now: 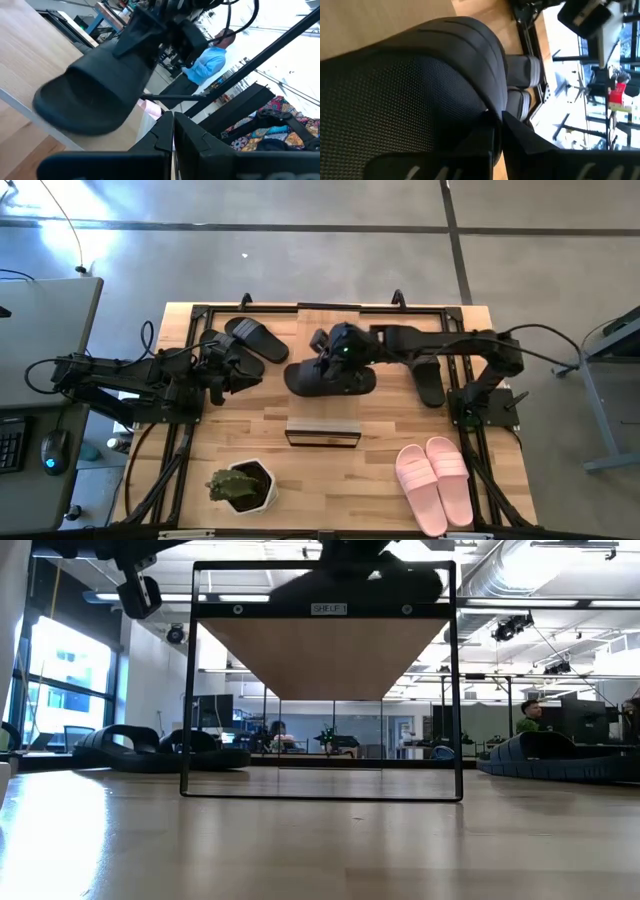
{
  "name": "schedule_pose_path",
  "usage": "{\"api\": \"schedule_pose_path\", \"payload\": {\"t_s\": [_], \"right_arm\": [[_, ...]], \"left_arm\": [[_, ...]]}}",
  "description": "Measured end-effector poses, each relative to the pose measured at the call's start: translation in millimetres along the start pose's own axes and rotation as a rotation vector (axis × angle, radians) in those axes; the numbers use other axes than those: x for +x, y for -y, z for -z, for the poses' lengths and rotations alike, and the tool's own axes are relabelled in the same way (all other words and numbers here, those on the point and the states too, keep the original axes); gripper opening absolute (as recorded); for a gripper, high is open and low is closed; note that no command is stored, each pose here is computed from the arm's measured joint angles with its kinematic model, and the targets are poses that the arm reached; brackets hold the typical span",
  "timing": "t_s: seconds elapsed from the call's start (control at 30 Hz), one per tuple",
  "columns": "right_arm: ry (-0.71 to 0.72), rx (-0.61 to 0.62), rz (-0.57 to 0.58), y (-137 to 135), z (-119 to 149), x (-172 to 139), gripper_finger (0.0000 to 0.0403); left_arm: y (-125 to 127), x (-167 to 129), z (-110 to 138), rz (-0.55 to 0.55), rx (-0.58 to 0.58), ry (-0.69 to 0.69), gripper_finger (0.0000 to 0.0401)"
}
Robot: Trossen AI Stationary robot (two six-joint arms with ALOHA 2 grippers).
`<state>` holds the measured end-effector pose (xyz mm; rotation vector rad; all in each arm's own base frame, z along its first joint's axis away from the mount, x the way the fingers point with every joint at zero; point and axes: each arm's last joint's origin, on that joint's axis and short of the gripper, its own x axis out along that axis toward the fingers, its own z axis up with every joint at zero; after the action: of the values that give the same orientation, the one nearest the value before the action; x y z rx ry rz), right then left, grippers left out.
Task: Pick and place slides into the shelf
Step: Put the black slipper on the shelf
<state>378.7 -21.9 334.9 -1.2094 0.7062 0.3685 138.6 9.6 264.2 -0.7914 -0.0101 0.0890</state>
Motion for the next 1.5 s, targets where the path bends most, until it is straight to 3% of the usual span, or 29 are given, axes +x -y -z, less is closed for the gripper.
{"api": "schedule_pose_path", "payload": {"t_s": [0.33,0.6,1.1,1.5], "right_arm": [[-0.006,-0.018,0.004,3.3,11.4,8.5,0.0000],[0.029,0.055,-0.048,2.6,22.8,8.8,0.0004],[0.152,0.108,-0.106,1.5,25.7,8.3,0.0090],[0.013,0.121,-0.142,-4.5,30.8,3.9,0.0114]], "left_arm": [[-0.6,0.0,0.6,-0.006,0.001,-0.006,0.0003],[-1.3,0.0,1.3,-0.014,0.001,-0.013,0.0003],[-1.3,0.0,1.3,-0.014,0.001,-0.013,0.0003],[-1.3,0.0,1.3,-0.014,0.001,-0.013,0.0003]]}}
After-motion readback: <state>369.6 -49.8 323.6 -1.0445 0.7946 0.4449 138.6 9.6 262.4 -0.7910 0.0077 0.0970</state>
